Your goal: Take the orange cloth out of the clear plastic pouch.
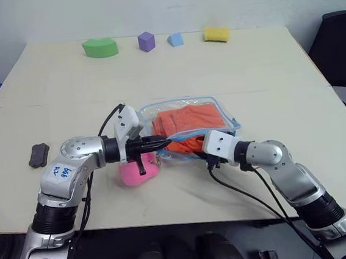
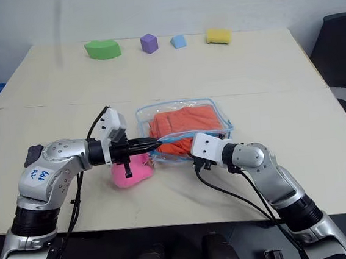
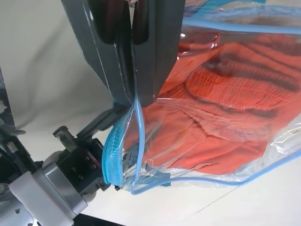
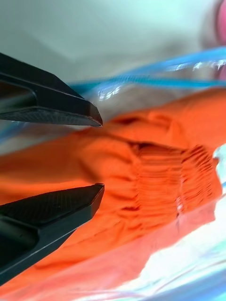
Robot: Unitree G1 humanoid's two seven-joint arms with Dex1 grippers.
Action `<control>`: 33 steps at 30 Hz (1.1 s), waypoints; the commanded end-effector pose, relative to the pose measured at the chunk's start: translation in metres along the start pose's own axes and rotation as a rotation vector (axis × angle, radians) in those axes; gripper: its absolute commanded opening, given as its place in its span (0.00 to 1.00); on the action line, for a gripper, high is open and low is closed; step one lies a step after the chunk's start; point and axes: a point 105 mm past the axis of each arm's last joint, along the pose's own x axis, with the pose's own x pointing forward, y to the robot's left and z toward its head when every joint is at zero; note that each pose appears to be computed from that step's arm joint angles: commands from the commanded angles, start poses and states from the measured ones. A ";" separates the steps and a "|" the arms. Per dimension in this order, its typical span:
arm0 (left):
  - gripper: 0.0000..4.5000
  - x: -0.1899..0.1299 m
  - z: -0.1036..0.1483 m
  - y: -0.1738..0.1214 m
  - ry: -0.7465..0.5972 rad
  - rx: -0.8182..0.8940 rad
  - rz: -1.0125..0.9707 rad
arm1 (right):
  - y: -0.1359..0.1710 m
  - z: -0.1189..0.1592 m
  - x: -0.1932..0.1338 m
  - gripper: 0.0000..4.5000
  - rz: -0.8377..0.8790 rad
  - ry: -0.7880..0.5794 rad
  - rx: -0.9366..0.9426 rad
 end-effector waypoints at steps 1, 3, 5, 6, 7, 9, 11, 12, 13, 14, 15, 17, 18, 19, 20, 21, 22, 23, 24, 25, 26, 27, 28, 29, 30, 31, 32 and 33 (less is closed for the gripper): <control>0.00 0.002 0.014 -0.001 -0.041 0.047 -0.006 | 0.000 0.000 0.007 0.52 -0.021 0.016 -0.070; 0.00 0.002 0.016 0.000 -0.044 0.050 -0.007 | -0.002 -0.005 0.010 0.65 -0.040 0.042 -0.101; 0.00 0.002 0.017 0.000 -0.046 0.053 -0.008 | -0.003 -0.011 0.013 0.71 -0.047 0.066 -0.122; 0.00 0.001 0.018 0.000 -0.046 0.054 -0.009 | -0.004 -0.013 0.014 0.71 -0.049 0.075 -0.135; 0.00 0.001 0.018 0.000 -0.046 0.055 -0.009 | -0.004 -0.015 0.014 0.71 -0.051 0.083 -0.142; 0.00 0.002 0.019 -0.001 -0.049 0.056 -0.009 | -0.006 -0.020 0.016 0.71 -0.061 0.103 -0.164; 0.00 0.002 0.020 -0.001 -0.053 0.057 -0.010 | -0.009 -0.024 0.018 0.71 -0.070 0.122 -0.182; 0.00 0.003 0.020 -0.002 -0.055 0.058 -0.011 | -0.009 -0.026 0.019 0.71 -0.071 0.127 -0.184; 0.00 0.003 0.021 -0.002 -0.057 0.059 -0.012 | -0.009 -0.028 0.021 0.71 -0.070 0.130 -0.179; 0.00 0.003 0.022 -0.003 -0.060 0.059 -0.013 | -0.009 -0.030 0.022 0.71 -0.068 0.133 -0.168; 0.00 0.004 0.022 -0.003 -0.062 0.060 -0.014 | -0.008 -0.033 0.024 0.71 -0.064 0.137 -0.162; 0.00 0.004 0.023 -0.002 -0.065 0.061 -0.013 | -0.007 -0.036 0.028 0.63 -0.060 0.140 -0.142; 0.00 0.004 0.023 -0.002 -0.066 0.061 -0.012 | -0.008 -0.037 0.029 0.58 -0.059 0.138 -0.135; 0.00 0.004 0.023 -0.002 -0.066 0.061 -0.011 | -0.008 -0.037 0.030 0.52 -0.060 0.135 -0.130; 0.00 0.004 0.023 -0.001 -0.066 0.060 -0.009 | -0.009 -0.036 0.031 0.45 -0.059 0.132 -0.129; 0.00 0.004 0.023 -0.001 -0.066 0.060 -0.007 | -0.009 -0.036 0.031 0.37 -0.058 0.129 -0.129; 0.00 0.003 0.022 0.000 -0.066 0.059 -0.005 | -0.009 -0.036 0.031 0.30 -0.054 0.126 -0.129; 0.00 0.003 0.022 0.000 -0.067 0.056 -0.003 | -0.008 -0.036 0.031 0.22 -0.051 0.125 -0.129; 0.00 0.003 0.022 0.000 -0.068 0.054 -0.001 | -0.008 -0.036 0.031 0.14 -0.044 0.125 -0.130; 0.00 0.003 0.022 0.000 -0.069 0.051 0.000 | -0.007 -0.037 0.030 0.07 -0.037 0.127 -0.132; 0.00 0.003 0.022 -0.001 -0.073 0.045 0.000 | -0.005 -0.038 0.029 0.01 -0.030 0.130 -0.135; 0.00 0.003 0.022 -0.001 -0.078 0.039 0.002 | -0.004 -0.039 0.029 0.01 -0.022 0.135 -0.140; 0.00 0.004 0.022 -0.001 -0.083 0.032 0.004 | -0.002 -0.040 0.028 0.01 -0.009 0.137 -0.145; 0.00 0.005 0.023 0.000 -0.091 0.024 0.008 | 0.001 -0.040 0.027 0.01 0.006 0.136 -0.154; 0.00 0.006 0.023 0.000 -0.100 0.014 0.016 | 0.004 -0.040 0.026 0.01 0.018 0.135 -0.168; 0.00 0.009 0.024 0.005 -0.108 0.000 0.048 | 0.008 -0.037 0.021 0.01 0.037 0.123 -0.198; 0.00 0.012 0.022 0.010 -0.107 -0.006 0.077 | 0.009 -0.033 0.017 0.01 0.049 0.105 -0.230; 0.00 0.015 0.020 0.014 -0.099 -0.005 0.103 | 0.011 -0.028 0.012 0.01 0.061 0.084 -0.255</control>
